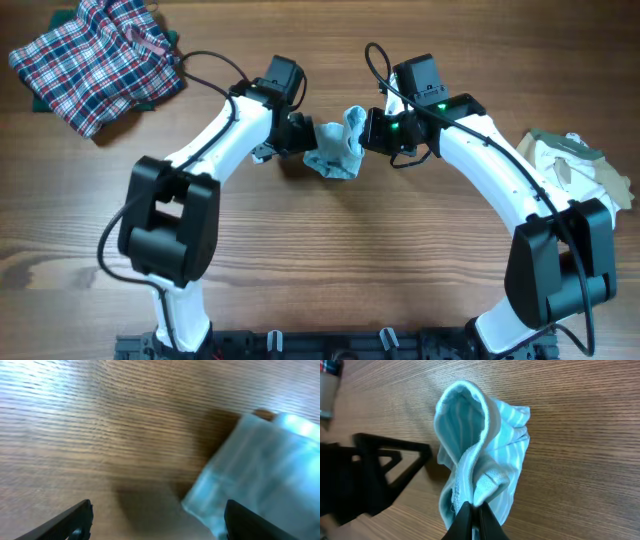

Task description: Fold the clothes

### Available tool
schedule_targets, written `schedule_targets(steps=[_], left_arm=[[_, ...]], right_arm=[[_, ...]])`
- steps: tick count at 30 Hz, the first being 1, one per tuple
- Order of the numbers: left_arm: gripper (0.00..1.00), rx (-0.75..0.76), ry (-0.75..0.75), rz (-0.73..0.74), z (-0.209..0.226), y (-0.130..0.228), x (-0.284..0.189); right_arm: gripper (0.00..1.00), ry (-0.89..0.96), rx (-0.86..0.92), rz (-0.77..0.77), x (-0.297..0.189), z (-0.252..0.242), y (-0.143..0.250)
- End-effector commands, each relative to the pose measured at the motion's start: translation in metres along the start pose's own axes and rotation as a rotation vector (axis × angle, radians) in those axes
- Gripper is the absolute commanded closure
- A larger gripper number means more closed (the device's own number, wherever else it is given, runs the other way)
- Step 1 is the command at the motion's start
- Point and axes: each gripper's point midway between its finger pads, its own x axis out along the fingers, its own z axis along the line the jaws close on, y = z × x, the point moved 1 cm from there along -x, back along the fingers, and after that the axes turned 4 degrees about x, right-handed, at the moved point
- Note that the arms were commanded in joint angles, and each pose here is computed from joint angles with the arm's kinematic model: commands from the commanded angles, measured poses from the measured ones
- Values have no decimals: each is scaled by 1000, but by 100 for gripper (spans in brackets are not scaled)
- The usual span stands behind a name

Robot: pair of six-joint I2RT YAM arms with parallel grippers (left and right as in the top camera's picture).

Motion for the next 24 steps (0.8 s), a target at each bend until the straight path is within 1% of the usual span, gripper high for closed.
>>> schedule_targets(steps=[1,7,10,14,19,24], left_arm=[[16,13,35,35,-7,0,21],[17,17,59,50,-12,1,35],[17,64,102,64,-22,5,35],[17,88,107,77,-31,12,36],[16,139,117,117,-50,33,36],[15,186,119,132,-70,51,37]], right_arm=[[96,-32,-13,-25,-10,12,-6],[96,-32,-14,-26,-10,13,-6],[96,-34,-16,-29,-10,13,-7],[96,-34,-25,-29,-10,13,-7],[96,-28,-58,-35,-11,10,-9],[96,-20,-36,-46,-15,0,-16]])
